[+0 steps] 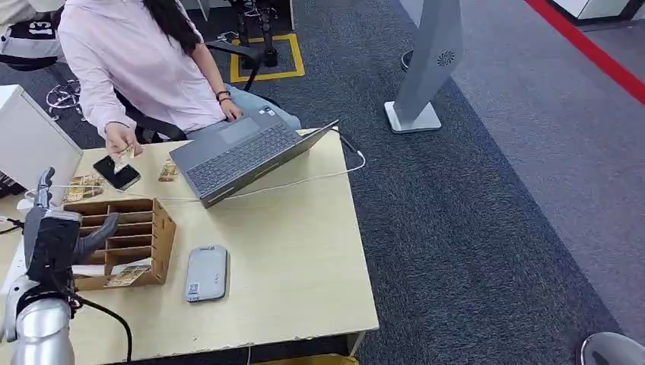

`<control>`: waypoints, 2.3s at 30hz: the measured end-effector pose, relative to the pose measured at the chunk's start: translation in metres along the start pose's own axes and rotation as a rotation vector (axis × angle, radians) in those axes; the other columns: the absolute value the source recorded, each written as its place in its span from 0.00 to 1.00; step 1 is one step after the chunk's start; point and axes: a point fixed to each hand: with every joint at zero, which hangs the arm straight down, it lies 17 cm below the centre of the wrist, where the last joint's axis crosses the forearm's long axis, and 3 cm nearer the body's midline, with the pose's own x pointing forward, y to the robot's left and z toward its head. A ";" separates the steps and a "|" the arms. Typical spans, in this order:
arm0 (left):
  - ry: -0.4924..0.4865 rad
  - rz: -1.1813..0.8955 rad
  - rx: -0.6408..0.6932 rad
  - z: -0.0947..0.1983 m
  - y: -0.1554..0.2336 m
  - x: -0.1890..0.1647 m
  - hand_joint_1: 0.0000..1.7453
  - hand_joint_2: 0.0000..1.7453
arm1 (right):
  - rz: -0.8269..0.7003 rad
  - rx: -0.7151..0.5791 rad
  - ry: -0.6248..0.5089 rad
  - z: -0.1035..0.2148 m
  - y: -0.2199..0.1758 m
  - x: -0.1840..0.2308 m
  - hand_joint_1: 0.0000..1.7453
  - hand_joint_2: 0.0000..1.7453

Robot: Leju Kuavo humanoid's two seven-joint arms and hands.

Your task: Pass the card to the sensor for recognition and then transmit it.

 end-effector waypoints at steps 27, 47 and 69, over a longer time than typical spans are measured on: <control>-0.029 -0.869 0.187 -0.080 0.048 -0.006 1.00 1.00 | 0.123 0.009 -0.002 0.001 0.003 -0.001 0.00 0.00; -0.106 -1.042 0.208 -0.093 0.043 0.001 1.00 1.00 | 0.170 0.015 -0.001 0.001 0.004 -0.001 0.00 0.00; -0.389 -0.856 -0.015 0.032 -0.115 0.068 1.00 1.00 | 0.126 0.014 0.008 0.003 0.008 -0.001 0.00 0.00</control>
